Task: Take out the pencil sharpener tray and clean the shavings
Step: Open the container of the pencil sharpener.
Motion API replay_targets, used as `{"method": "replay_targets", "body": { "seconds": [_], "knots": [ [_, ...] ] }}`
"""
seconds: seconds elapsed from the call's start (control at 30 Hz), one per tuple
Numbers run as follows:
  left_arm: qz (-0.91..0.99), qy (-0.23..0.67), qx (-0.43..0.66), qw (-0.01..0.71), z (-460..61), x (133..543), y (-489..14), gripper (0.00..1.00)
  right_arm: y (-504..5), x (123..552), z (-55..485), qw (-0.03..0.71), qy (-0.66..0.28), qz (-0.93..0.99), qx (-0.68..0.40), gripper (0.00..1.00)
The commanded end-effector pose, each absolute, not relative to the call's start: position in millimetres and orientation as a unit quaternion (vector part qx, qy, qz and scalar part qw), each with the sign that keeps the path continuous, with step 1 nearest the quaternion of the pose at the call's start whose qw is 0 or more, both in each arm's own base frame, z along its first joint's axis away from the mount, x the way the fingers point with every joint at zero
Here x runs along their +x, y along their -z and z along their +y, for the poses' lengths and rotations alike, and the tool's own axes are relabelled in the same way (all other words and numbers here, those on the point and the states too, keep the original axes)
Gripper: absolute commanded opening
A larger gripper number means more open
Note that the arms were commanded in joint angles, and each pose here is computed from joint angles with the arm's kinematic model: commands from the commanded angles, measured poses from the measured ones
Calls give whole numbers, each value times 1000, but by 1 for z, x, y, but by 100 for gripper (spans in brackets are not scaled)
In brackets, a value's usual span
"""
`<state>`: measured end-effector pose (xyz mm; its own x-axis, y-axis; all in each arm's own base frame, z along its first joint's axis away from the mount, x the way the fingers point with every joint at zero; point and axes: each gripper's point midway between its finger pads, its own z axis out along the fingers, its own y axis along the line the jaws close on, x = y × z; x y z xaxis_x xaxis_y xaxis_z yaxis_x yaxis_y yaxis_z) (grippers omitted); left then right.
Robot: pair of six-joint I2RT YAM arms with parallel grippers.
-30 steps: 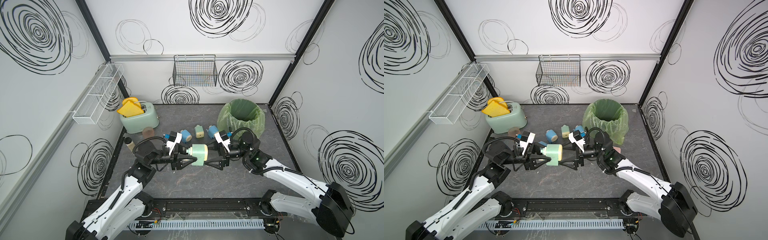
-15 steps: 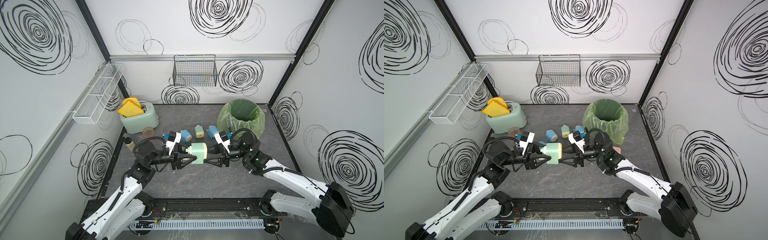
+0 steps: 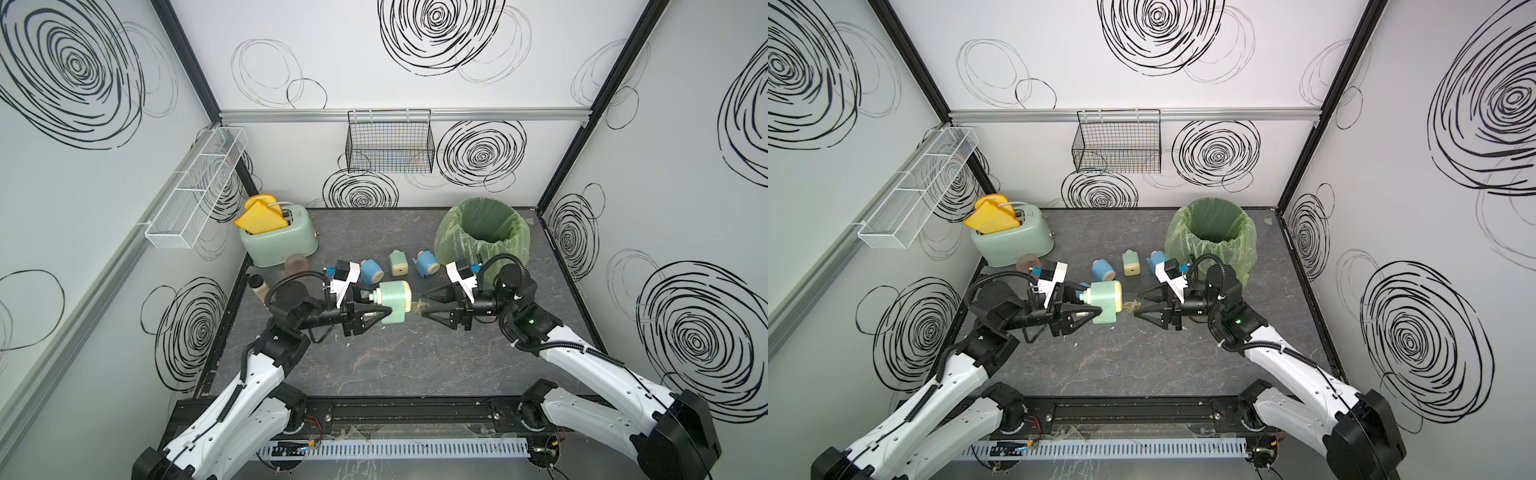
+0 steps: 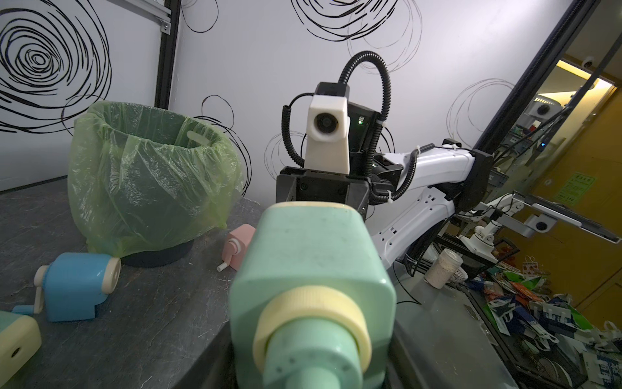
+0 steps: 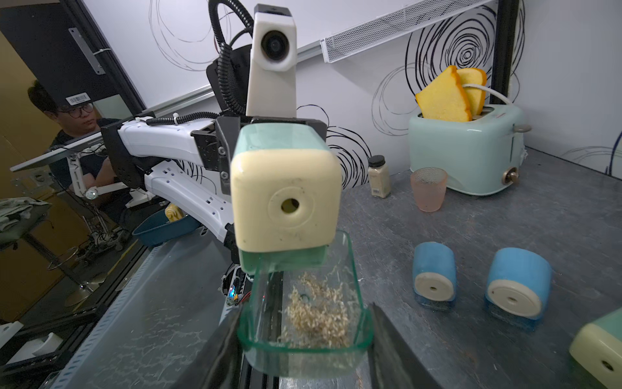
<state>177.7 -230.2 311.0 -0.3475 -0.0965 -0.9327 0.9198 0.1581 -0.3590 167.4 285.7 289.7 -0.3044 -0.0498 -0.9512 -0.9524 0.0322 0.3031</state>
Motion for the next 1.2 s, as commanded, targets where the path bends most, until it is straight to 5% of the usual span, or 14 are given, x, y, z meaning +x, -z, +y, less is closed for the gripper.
{"method": "replay_targets", "body": {
  "seconds": [0.0, 0.3, 0.8, 1.17],
  "knots": [
    [564, 553, 366, 492, -229, 168, -339, 21, -288, 171, 282, 424, -538, 594, -422, 38],
    [564, 552, 365, 494, -232, 169, -340, 21, -303, 163, 281, 439, -546, 567, -433, 38],
    [654, 446, 258, 554, -207, 228, -327, 20, -289, 191, 264, 453, -486, 616, -423, 37],
    [662, 427, 259, 559, -207, 231, -325, 20, -310, 275, 224, 543, -273, 715, -346, 38]
  ]
}}
